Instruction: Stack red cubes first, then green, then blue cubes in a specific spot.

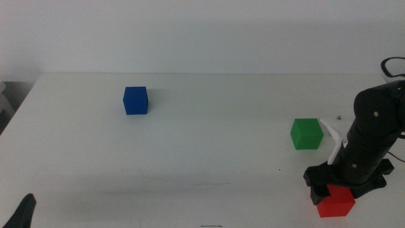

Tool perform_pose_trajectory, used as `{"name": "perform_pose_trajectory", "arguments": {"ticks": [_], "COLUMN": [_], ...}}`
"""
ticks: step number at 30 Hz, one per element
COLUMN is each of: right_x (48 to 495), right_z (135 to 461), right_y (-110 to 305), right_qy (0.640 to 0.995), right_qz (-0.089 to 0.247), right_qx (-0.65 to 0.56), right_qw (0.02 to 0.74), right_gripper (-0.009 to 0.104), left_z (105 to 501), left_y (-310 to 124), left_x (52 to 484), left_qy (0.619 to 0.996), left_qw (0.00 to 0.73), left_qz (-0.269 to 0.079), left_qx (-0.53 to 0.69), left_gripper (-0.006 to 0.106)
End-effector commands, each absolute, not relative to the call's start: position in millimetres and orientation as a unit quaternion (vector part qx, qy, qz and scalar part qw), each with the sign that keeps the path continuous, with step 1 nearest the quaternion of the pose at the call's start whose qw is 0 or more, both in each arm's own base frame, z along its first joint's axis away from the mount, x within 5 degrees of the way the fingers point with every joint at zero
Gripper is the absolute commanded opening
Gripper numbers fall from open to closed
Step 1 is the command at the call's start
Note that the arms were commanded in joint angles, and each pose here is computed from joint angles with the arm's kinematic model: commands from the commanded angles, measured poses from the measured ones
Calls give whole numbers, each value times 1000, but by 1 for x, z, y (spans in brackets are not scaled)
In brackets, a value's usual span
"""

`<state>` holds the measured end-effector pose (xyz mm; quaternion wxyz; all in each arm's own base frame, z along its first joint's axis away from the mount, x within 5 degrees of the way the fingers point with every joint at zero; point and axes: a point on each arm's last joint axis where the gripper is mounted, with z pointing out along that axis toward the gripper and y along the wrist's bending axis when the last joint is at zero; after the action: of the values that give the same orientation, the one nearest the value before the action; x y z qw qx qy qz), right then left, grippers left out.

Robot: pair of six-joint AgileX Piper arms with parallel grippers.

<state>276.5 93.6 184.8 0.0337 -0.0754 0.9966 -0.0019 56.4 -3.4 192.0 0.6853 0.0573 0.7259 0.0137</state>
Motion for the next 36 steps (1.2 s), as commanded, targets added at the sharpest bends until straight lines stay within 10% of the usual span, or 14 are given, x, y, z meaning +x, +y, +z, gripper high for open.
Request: {"name": "perform_pose_trajectory", "arguments": {"ticks": [1, 11, 18, 19, 36], "right_x": [282, 286, 286, 286, 300], "right_z": [196, 186, 186, 189, 256], "right_y": [95, 97, 97, 97, 158], "right_qy": [996, 997, 998, 999, 996], "right_qz": [3, 1, 1, 0, -38], "right_qx": [-72, -45, -38, -25, 42], "right_qw": [62, 56, 55, 48, 67], "right_gripper": [93, 69, 24, -1, -1], "left_z": [202, 202, 202, 202, 202], "left_y": [-3, -3, -3, -3, -3], "left_x": [55, 55, 55, 55, 55], "left_qy": [689, 689, 689, 689, 689], "left_qw": [723, 723, 723, 723, 723], "left_qz": [12, 12, 12, 12, 12], "left_qx": [52, 52, 52, 52, 52], "left_gripper": [94, 94, 94, 94, 94]}}
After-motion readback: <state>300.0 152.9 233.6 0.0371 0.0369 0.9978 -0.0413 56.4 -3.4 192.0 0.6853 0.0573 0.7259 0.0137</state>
